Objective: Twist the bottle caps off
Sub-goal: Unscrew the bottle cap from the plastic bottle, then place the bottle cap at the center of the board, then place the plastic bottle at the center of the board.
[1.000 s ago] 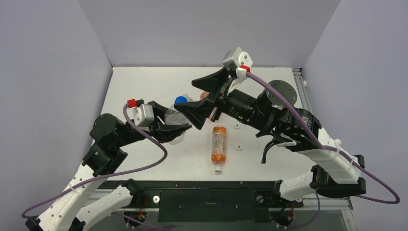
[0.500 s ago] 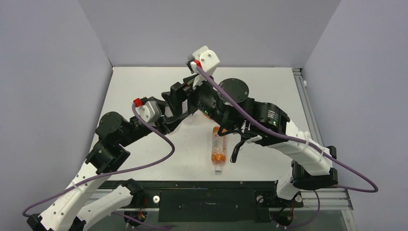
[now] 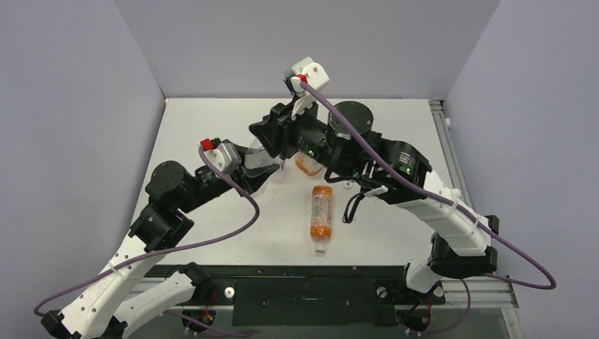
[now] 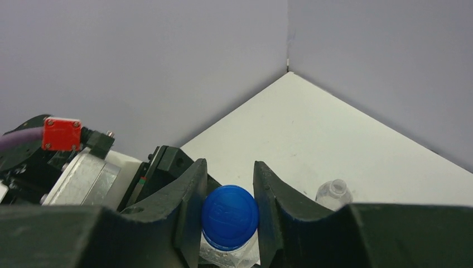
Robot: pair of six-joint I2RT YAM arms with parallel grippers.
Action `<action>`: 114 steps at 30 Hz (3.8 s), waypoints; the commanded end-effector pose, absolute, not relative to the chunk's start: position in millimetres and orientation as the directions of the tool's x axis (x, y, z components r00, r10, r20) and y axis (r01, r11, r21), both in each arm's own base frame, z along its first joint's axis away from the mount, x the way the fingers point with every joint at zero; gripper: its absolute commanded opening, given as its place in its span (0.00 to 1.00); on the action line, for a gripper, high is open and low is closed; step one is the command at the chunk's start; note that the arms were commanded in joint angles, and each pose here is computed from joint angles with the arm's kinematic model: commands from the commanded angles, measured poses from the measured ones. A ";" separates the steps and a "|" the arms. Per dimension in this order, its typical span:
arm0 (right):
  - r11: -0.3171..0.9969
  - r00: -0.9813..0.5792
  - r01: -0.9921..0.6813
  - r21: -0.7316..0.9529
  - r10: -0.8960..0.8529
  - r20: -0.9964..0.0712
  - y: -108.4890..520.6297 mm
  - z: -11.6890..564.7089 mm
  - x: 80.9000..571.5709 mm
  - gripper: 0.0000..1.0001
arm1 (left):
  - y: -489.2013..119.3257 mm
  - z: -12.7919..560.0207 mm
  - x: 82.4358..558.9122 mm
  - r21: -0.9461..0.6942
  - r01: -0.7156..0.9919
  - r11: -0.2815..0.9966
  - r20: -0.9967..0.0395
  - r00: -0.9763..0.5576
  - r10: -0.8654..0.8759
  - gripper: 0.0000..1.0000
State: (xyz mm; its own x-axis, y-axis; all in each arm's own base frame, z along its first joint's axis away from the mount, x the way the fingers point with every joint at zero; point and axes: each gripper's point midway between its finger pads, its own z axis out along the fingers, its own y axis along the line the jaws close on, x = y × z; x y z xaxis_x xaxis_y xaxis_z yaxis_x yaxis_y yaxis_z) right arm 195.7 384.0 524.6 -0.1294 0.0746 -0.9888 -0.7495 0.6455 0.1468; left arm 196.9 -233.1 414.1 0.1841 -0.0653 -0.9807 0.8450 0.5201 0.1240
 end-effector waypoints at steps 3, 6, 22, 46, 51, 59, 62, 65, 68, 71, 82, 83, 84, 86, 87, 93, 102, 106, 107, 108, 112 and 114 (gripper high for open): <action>0.340 -0.041 -0.936 0.089 0.145 -0.989 363.4 574.5 148.9 0.00 | -245.6 444.5 144.4 0.077 0.953 0.293 -0.972 0.138 -0.192 0.00; 0.021 0.034 -0.999 -0.032 0.127 -0.991 361.8 578.1 92.8 0.00 | -252.0 445.7 109.7 0.013 0.994 0.106 -0.978 0.034 -0.205 0.00; 0.794 -0.185 -0.575 0.196 0.108 -0.977 236.6 446.3 270.5 0.00 | -243.7 410.5 122.5 0.029 0.978 0.209 -0.979 0.070 -0.191 0.00; 0.964 -0.586 0.209 0.165 0.259 -0.768 120.1 33.8 337.0 0.27 | -244.9 327.7 135.7 0.082 0.967 0.243 -0.990 0.107 -0.089 0.00; 0.961 -0.594 0.224 0.160 0.264 -0.760 115.9 21.8 327.8 0.43 | -246.1 324.5 138.8 0.081 0.965 0.250 -0.990 0.107 -0.093 0.00; 0.968 -0.546 0.143 0.205 0.250 -0.800 125.5 90.8 325.7 0.66 | -248.4 326.3 141.0 0.069 0.966 0.251 -0.989 0.098 -0.108 0.00; 0.959 -0.482 0.033 0.283 0.264 -0.836 141.2 158.5 325.1 0.72 | -248.7 328.1 143.8 0.054 0.963 0.263 -0.989 0.087 -0.116 0.00; 0.918 -0.372 -0.168 0.360 0.279 -0.885 165.1 261.1 313.5 0.77 | -249.1 329.6 148.0 0.039 0.959 0.280 -0.990 0.076 -0.123 0.00; 0.803 -0.306 -0.441 0.400 0.284 -0.909 204.2 355.8 286.4 0.79 | -250.6 329.9 150.2 0.019 0.959 0.282 -0.990 0.058 -0.130 0.00; 0.642 -0.284 -0.665 0.383 0.257 -0.924 249.6 414.8 244.8 0.80 | -253.1 331.1 151.6 0.005 0.961 0.277 -0.990 0.045 -0.137 0.00; 0.336 -0.248 -0.896 0.290 0.162 -0.955 346.6 461.1 160.5 0.81 | -253.8 344.7 152.5 -0.008 0.960 0.279 -0.986 0.038 -0.160 0.00; 0.335 -0.251 -0.898 0.286 0.145 -0.957 352.0 455.6 159.0 0.81 | -253.6 346.9 152.0 -0.006 0.961 0.278 -0.986 0.041 -0.162 0.00; 0.345 -0.252 -0.894 0.286 0.139 -0.958 353.8 453.1 160.4 0.80 | -253.3 348.2 151.4 -0.006 0.961 0.277 -0.985 0.042 -0.165 0.00; 0.357 -0.261 -0.890 0.283 0.112 -0.959 359.9 444.0 161.6 0.75 | -252.3 351.6 150.6 -0.005 0.960 0.279 -0.984 0.045 -0.172 0.00; 0.364 -0.268 -0.887 0.283 0.091 -0.959 363.8 437.8 162.1 0.70 | -251.9 353.4 150.4 -0.003 0.960 0.280 -0.984 0.047 -0.174 0.00; 0.401 -0.277 -0.874 0.274 0.052 -0.960 372.0 423.6 167.5 0.41 | -249.7 360.6 146.9 -0.003 0.961 0.278 -0.981 0.051 -0.187 0.00; 0.481 -0.241 -0.848 0.223 0.025 -0.970 367.7 411.1 180.3 0.00 | -241.0 351.8 158.7 -0.066 0.928 0.368 -0.985 0.000 -0.175 0.98; 0.558 -0.196 -0.818 0.137 -0.047 -0.979 361.0 386.7 198.6 0.00 | -223.9 345.1 176.0 -0.081 0.860 0.503 -0.988 -0.002 -0.156 0.97; 0.589 -0.190 -0.799 0.118 -0.062 -0.980 358.9 380.6 206.2 0.00 | -219.5 333.3 175.8 -0.078 0.850 0.522 -0.993 -0.021 -0.114 0.97; 0.605 -0.182 -0.791 0.093 -0.087 -0.980 356.7 372.2 212.2 0.00 | -214.0 331.6 179.6 -0.075 0.829 0.555 -0.994 -0.021 -0.103 0.97; 0.658 -0.188 -0.750 0.066 -0.116 -0.975 356.6 340.4 242.3 0.00 | -186.7 310.3 184.7 -0.063 0.743 0.667 -0.998 -0.054 -0.035 0.97; 0.678 -0.191 -0.732 0.065 -0.113 -0.975 357.0 326.4 256.1 0.00 | -172.7 303.4 189.9 -0.043 0.690 0.723 -0.999 -0.045 -0.017 0.97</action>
State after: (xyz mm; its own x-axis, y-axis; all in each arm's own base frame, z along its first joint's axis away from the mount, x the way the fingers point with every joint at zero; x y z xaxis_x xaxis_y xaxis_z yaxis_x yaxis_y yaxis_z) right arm 219.3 359.0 350.0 -0.2198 -0.1069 -0.9697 -0.7886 0.6046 0.1121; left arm 175.6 -208.3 306.2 -0.0668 -0.0628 -0.9958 0.8173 0.5691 -0.0907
